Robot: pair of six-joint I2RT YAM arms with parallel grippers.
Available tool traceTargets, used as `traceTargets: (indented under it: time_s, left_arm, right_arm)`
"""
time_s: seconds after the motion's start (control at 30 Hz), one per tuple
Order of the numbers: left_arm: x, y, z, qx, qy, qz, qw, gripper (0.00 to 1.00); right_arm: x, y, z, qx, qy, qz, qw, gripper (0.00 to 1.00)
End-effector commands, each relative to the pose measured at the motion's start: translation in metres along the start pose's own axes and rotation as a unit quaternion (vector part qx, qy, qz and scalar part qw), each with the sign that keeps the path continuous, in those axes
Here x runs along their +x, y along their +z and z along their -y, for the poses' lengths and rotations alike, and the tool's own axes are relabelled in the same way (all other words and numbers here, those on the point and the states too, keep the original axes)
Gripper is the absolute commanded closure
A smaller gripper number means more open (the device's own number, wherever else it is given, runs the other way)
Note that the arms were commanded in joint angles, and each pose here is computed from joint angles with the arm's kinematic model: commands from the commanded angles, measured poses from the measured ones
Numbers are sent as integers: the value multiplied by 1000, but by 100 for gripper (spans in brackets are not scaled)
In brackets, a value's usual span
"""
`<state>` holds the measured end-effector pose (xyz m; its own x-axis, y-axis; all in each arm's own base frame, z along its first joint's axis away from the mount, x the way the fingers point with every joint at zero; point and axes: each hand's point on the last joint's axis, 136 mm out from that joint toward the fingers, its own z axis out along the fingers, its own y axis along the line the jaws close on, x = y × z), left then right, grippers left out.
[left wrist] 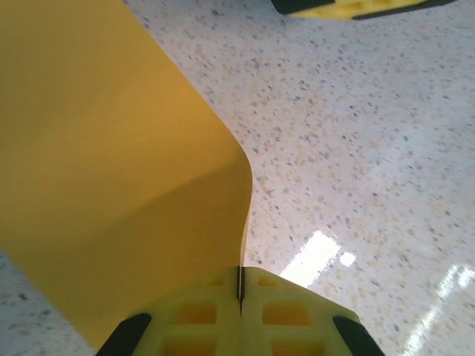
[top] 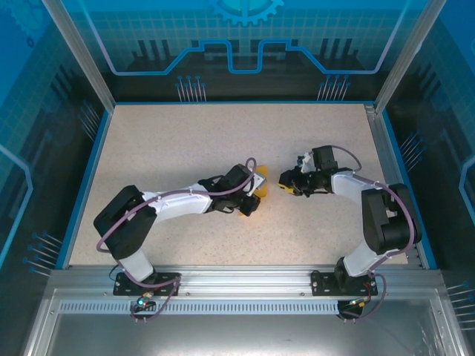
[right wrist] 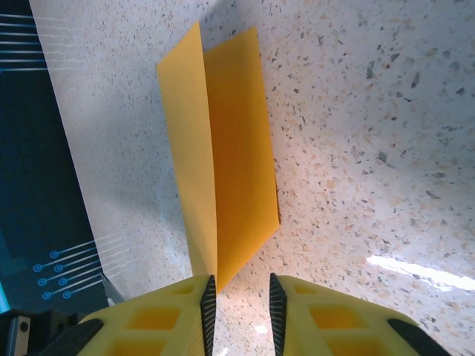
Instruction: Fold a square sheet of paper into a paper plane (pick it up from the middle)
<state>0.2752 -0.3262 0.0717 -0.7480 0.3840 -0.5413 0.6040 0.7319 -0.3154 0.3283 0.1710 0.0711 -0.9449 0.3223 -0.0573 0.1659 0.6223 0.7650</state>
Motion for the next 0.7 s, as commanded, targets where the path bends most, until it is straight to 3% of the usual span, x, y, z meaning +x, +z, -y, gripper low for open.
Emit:
traceTargets:
  time_s: [0.0,0.2,0.67]
  left_arm:
    - [9,-2,18,83,-29,-25,996,100]
    - [11,-4,13,101,-48,-34,993,100]
    - [18,4,6,106,-69,-58,990,100]
  right_arm:
    - [-3,0,-22,-18,-34,-8,999,75]
    - [-4,20,-44,-22,-65,-31,997,81]
    - [-4,84,-35,23,-63,-94,993,84]
